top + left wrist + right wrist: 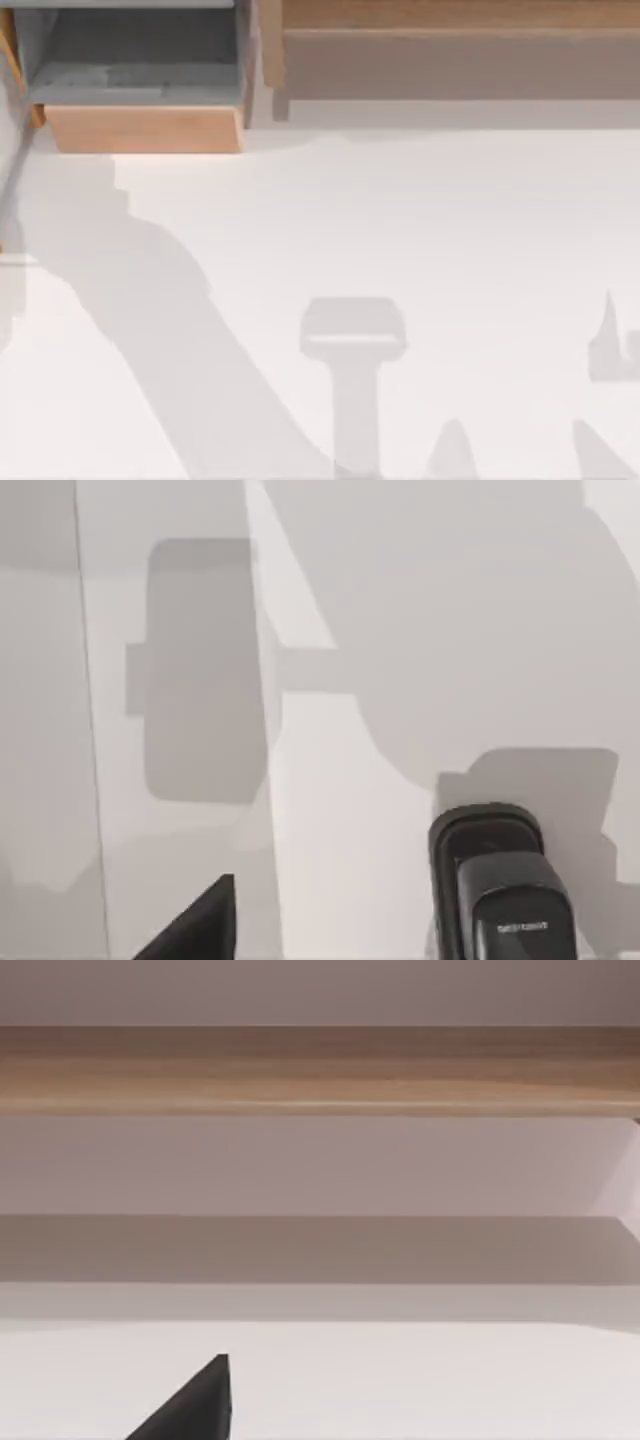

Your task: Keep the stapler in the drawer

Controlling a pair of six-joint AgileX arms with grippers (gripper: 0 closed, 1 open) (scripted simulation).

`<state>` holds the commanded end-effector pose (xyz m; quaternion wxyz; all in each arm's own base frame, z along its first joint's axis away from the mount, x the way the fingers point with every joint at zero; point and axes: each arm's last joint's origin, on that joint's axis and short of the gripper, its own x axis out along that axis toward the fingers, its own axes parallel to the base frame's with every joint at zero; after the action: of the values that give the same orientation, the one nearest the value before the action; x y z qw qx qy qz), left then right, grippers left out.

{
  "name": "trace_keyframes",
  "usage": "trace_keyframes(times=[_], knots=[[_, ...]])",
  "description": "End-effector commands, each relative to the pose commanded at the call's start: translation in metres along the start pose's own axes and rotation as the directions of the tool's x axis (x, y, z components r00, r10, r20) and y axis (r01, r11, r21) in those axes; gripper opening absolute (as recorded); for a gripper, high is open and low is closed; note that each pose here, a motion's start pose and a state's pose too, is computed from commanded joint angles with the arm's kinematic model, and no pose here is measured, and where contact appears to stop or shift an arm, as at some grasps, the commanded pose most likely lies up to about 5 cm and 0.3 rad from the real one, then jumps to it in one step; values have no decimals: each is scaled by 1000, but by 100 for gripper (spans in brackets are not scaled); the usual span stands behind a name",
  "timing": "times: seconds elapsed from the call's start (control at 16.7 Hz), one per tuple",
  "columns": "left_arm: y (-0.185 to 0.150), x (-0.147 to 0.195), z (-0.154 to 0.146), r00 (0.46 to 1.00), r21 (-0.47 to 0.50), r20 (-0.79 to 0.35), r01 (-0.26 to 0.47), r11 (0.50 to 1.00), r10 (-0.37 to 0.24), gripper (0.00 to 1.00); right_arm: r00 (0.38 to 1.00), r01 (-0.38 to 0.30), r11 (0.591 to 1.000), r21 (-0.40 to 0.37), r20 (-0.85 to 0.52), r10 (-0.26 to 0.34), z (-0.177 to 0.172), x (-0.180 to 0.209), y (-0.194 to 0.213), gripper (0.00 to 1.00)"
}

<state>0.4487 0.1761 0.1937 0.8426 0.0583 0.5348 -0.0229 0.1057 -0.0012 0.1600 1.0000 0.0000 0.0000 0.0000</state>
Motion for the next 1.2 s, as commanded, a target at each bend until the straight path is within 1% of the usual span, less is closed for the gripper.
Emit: trace_keyframes(times=[0.12,0.24,0.42,0.54,0.72,0.9,1.08,1.2], knots=[[10,-20,-1,991,57,130,-49,997,42,100,1000,0,1000,0,0,0,0,0,0,100],[28,-38,-10,961,101,257,-132,986,103,100,1000,0,1000,0,0,0,0,0,0,100],[60,-60,-38,879,147,423,-304,941,218,100,1000,0,1000,0,0,0,0,0,0,100],[81,-70,-64,807,169,511,-434,885,298,100,1000,0,1000,0,0,0,0,0,0,100],[101,-76,-110,688,202,608,-617,760,397,100,1000,0,1000,0,0,0,0,0,0,100],[104,-69,-157,585,249,675,-755,607,450,100,1000,0,1000,0,0,0,0,0,0,100],[89,-53,-197,514,311,733,-836,453,446,100,1000,0,1000,0,0,0,0,0,0,100],[70,-41,-216,483,351,773,-866,357,411,100,1000,0,1000,0,0,0,0,0,0,100]])
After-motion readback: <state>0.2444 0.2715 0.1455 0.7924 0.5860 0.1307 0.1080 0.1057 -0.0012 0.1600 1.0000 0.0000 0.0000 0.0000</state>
